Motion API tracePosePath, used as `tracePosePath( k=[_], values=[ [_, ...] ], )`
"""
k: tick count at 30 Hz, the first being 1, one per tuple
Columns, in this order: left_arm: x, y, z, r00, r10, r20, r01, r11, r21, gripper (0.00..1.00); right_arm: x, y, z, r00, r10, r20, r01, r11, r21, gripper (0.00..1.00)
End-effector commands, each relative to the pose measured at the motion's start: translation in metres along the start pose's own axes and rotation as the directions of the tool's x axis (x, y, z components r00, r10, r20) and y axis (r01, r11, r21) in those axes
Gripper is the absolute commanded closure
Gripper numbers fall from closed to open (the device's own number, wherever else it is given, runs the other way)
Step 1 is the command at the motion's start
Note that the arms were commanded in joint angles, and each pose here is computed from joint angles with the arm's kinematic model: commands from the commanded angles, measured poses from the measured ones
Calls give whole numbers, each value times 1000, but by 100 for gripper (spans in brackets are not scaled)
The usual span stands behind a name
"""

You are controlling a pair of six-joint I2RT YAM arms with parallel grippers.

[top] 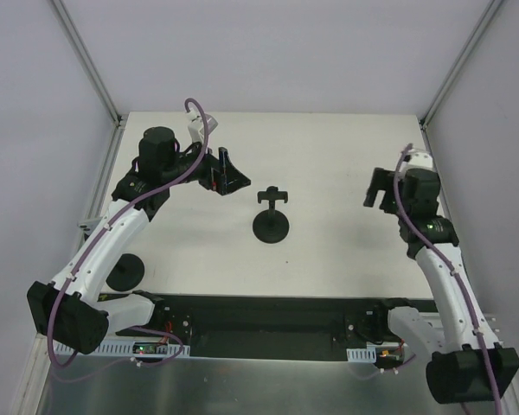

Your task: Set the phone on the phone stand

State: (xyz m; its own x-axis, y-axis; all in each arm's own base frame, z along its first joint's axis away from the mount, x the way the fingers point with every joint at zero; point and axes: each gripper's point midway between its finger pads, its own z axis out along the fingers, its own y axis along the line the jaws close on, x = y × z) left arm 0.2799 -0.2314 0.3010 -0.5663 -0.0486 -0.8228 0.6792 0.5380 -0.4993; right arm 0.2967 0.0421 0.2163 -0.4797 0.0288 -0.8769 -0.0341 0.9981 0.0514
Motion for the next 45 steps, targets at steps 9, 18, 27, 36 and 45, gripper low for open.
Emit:
tracePosePath(
  k=[9,18,27,36,45],
  values=[
    [-7,-20,-1,1000,6,30,-9,995,100,1,85,-181,32,795,605,-47,-448,638,626,0],
    [-4,-21,2,1000,-3,20,1,993,116,1,123,-215,47,717,686,-129,-443,589,676,0],
    [2,-12,10,1000,-19,-4,20,994,107,1,144,-220,62,706,660,-255,-385,661,645,1],
    [-2,-19,6,1000,-27,4,26,992,127,1,169,-208,70,667,641,-380,-350,719,600,0],
    [-4,-27,2,999,-32,7,30,987,155,1,175,-185,68,672,540,-507,-186,786,590,4]
  ],
)
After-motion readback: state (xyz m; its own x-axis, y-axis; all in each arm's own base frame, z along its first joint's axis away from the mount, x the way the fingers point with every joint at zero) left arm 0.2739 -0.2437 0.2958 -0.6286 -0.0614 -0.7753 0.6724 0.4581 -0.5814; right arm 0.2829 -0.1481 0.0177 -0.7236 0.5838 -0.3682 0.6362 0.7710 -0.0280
